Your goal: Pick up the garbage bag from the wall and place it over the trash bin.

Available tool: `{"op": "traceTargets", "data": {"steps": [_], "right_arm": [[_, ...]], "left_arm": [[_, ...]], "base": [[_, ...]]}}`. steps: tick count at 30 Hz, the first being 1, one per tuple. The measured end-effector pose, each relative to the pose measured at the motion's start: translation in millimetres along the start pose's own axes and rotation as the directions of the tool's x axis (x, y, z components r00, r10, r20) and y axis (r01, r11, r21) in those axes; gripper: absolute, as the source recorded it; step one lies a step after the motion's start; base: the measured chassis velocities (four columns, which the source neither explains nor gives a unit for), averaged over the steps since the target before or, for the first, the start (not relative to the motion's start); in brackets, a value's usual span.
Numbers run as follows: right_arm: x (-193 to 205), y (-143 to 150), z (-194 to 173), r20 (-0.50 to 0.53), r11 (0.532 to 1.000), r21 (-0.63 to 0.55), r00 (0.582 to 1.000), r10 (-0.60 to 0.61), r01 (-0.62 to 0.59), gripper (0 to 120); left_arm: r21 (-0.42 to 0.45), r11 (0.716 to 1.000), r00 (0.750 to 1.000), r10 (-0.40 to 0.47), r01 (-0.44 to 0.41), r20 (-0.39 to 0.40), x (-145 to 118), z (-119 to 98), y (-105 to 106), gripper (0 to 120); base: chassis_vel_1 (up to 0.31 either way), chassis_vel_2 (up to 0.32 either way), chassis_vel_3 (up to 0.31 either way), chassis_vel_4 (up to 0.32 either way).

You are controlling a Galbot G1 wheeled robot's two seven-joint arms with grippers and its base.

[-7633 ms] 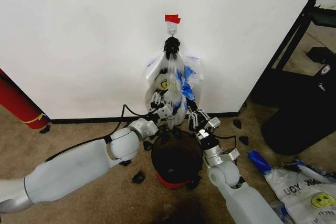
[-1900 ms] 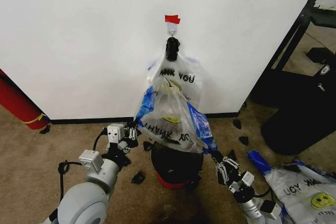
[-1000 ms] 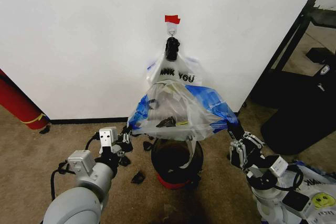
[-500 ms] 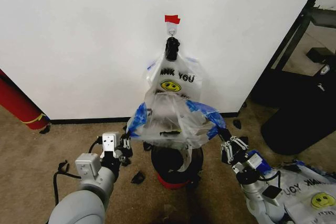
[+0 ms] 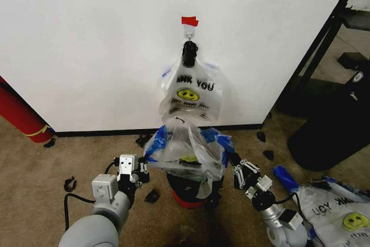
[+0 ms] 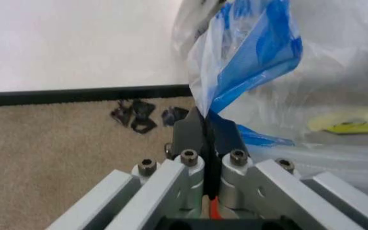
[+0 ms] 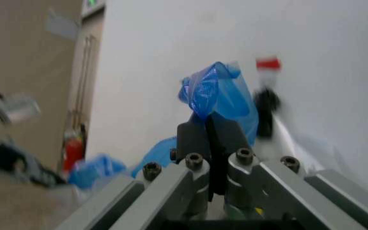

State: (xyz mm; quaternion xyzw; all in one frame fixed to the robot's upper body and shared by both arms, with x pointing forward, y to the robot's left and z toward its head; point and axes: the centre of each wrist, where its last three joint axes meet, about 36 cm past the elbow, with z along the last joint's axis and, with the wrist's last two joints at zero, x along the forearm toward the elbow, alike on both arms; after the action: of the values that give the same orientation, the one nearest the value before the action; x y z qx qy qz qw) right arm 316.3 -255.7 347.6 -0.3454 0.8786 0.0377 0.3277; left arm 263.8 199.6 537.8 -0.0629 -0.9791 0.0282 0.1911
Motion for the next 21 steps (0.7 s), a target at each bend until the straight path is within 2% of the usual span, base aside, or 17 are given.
{"op": "traceTargets", "data": {"steps": [5, 12, 16, 21], "right_arm": [[-28.1, 5.1, -36.3, 0.117, 0.997, 0.044, 0.991, -0.062, 0.057, 0], [-43.9, 11.3, -68.4, 0.184, 0.995, 0.073, 0.980, -0.073, 0.061, 0], [-43.6, 9.8, -67.0, 0.180, 0.996, 0.077, 0.982, -0.064, 0.051, 0], [-32.2, -1.1, -40.5, 0.132, 0.997, 0.078, 0.991, -0.030, 0.020, 0]], "left_arm": [[0.008, 1.000, 1.000, -0.010, 0.010, -0.015, 1.6, 3.1, 1.8, 0], [-0.003, 1.000, 1.000, -0.013, 0.013, 0.003, 1.7, 2.7, 3.6, 0], [-0.005, 1.000, 1.000, -0.009, 0.009, 0.009, 0.4, -0.1, 3.9, 0], [-0.002, 1.000, 1.000, 0.000, 0.000, 0.028, -1.2, -2.9, 1.4, 0]], "base": [[0.000, 0.000, 0.000, 0.000], [0.000, 0.000, 0.000, 0.000], [0.000, 0.000, 0.000, 0.000], [0.000, 0.000, 0.000, 0.000]]}}
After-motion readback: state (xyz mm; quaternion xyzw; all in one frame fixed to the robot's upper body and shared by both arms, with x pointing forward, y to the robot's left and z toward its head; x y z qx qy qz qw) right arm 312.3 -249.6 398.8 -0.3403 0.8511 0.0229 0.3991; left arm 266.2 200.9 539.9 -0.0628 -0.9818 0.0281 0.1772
